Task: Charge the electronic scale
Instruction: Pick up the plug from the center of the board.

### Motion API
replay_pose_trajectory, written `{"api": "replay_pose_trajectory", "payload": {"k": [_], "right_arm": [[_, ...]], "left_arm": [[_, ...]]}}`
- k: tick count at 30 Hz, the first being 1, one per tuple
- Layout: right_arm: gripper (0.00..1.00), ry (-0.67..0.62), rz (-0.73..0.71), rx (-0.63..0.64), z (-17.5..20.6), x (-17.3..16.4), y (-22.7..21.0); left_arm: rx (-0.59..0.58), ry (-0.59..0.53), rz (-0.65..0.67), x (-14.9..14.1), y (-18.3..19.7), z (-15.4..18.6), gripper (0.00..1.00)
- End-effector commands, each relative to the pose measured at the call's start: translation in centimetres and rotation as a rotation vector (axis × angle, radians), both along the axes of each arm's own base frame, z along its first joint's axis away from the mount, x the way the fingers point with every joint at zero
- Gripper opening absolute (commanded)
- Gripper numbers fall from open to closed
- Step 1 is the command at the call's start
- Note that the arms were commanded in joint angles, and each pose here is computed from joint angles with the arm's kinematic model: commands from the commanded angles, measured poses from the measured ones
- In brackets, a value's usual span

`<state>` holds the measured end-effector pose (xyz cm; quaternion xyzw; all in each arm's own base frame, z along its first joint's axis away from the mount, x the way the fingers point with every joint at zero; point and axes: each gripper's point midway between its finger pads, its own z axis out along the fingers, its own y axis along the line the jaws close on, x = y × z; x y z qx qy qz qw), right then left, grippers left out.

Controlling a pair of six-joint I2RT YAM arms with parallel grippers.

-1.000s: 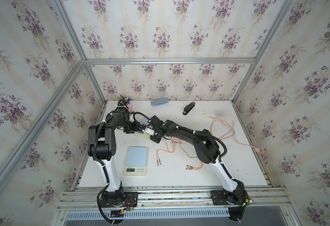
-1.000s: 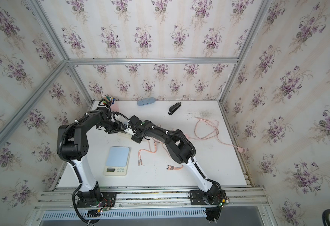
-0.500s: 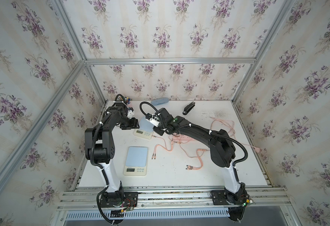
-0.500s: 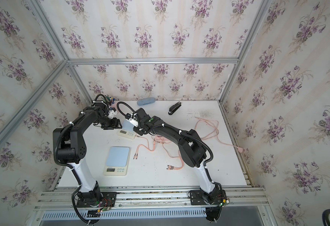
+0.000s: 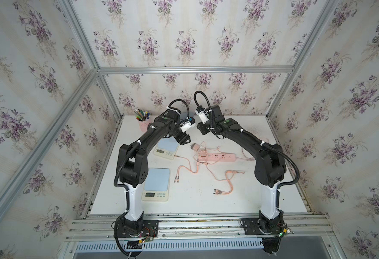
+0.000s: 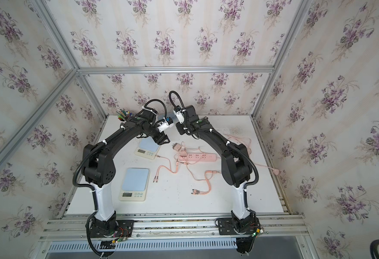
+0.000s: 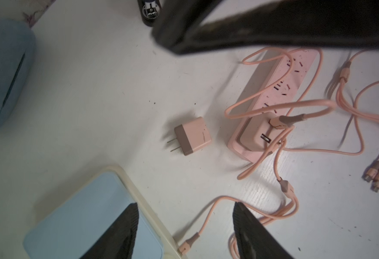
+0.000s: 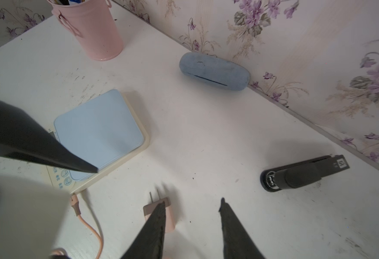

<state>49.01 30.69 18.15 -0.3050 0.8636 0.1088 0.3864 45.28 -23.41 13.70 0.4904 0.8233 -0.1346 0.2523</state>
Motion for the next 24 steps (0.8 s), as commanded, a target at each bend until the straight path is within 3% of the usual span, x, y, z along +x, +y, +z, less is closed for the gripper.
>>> {"api": "replay_pose_trajectory", "payload": {"k": [1,5,12,17,24], "right_arm": [[0.4,0.054,-0.039,0.006,-0.8,0.6,-1.5],[0.4,0.064,-0.074,0.06,-1.1,0.1,-2.5],[0.4,0.07,-0.201,0.09,-1.7,-0.8,-6.5],[0.4,0.056,-0.234,0.102,-1.4,-1.7,-8.3],[0.4,0.056,-0.244,0.075,-1.2,-2.7,-9.8]], "left_arm": [[0.039,-0.131,-0.294,0.2,-2.6,-0.8,0.71],[0.148,-0.166,-0.407,1.1,-4.0,-3.9,0.72],[0.216,-0.132,-0.49,1.9,-4.4,-7.7,0.73],[0.205,-0.12,-0.569,1.1,-5.7,-9.0,0.75],[0.285,-0.05,-0.633,-0.1,-5.1,-11.7,0.79]]}}
